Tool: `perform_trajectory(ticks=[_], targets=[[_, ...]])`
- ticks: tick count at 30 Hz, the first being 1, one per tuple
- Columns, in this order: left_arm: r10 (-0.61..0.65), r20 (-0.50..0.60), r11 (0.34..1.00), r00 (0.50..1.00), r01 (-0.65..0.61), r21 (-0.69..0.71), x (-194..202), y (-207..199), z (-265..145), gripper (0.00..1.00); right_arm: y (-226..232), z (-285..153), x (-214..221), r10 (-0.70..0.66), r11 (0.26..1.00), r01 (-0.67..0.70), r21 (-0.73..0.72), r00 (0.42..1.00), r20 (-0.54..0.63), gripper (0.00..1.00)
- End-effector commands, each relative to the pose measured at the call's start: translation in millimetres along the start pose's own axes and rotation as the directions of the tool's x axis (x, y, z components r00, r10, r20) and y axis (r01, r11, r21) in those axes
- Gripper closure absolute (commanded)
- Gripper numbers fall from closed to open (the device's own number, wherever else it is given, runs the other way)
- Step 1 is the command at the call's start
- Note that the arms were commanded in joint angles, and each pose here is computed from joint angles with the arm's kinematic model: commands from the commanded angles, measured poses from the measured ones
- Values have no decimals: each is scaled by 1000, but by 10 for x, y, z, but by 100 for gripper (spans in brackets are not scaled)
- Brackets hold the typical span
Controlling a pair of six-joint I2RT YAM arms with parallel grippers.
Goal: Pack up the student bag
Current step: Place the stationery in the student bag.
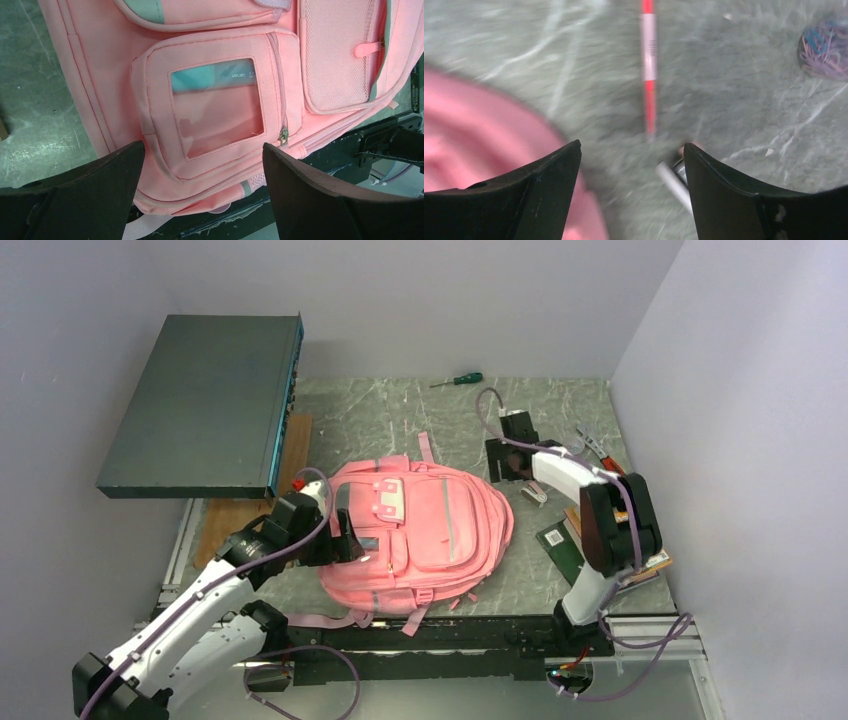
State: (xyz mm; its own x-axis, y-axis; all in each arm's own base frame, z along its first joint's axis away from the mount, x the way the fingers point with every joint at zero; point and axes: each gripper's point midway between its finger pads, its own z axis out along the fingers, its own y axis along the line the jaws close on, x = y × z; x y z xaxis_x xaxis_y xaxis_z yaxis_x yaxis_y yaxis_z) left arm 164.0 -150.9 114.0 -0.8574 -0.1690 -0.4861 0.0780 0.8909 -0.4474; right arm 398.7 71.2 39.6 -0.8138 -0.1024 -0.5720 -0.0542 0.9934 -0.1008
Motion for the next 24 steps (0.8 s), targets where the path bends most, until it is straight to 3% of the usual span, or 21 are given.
perform_trajectory(ticks=[1, 3, 6, 7, 9, 12, 14, 20, 24], targets=[[17, 23, 1000, 1000, -17, 21, -60, -63, -86, 7, 425, -891, -452, -166, 986, 169, 6, 955, 246, 21], [17, 32, 999, 999, -18, 26, -105, -102, -167, 7, 725, -1184, -407, -209, 973, 230, -34, 930, 304, 21], [23, 50, 998, 998, -25, 49, -176, -180, -253, 8, 1484, -1610, -110, -226, 895, 352, -273, 886, 404, 22], [21, 45, 998, 999, -24, 59, -181, -210, -269, 9, 1760, -1773, 38, -237, 830, 422, -364, 859, 454, 23], [13, 33, 996, 999, -16, 88, -167, -268, -266, 10, 2270, -2180, 412, -260, 623, 620, -477, 740, 621, 26], [-16, 1, 986, 1000, 16, 165, -85, -378, -197, 12, 2614, -2524, 990, -227, 337, 869, -361, 448, 865, 26], [-32, -21, 975, 999, 36, 219, -31, -455, -154, 15, 2708, -2635, 1113, -171, 262, 932, -252, 302, 938, 27], [-37, -65, 961, 997, 53, 271, 41, -539, -99, 24, 2892, -2521, 1263, -200, 118, 992, -38, 61, 978, 32], [-18, -86, 975, 996, 37, 220, 82, -442, -39, 28, 2925, -2405, 1301, -225, 80, 995, 57, -38, 974, 35]])
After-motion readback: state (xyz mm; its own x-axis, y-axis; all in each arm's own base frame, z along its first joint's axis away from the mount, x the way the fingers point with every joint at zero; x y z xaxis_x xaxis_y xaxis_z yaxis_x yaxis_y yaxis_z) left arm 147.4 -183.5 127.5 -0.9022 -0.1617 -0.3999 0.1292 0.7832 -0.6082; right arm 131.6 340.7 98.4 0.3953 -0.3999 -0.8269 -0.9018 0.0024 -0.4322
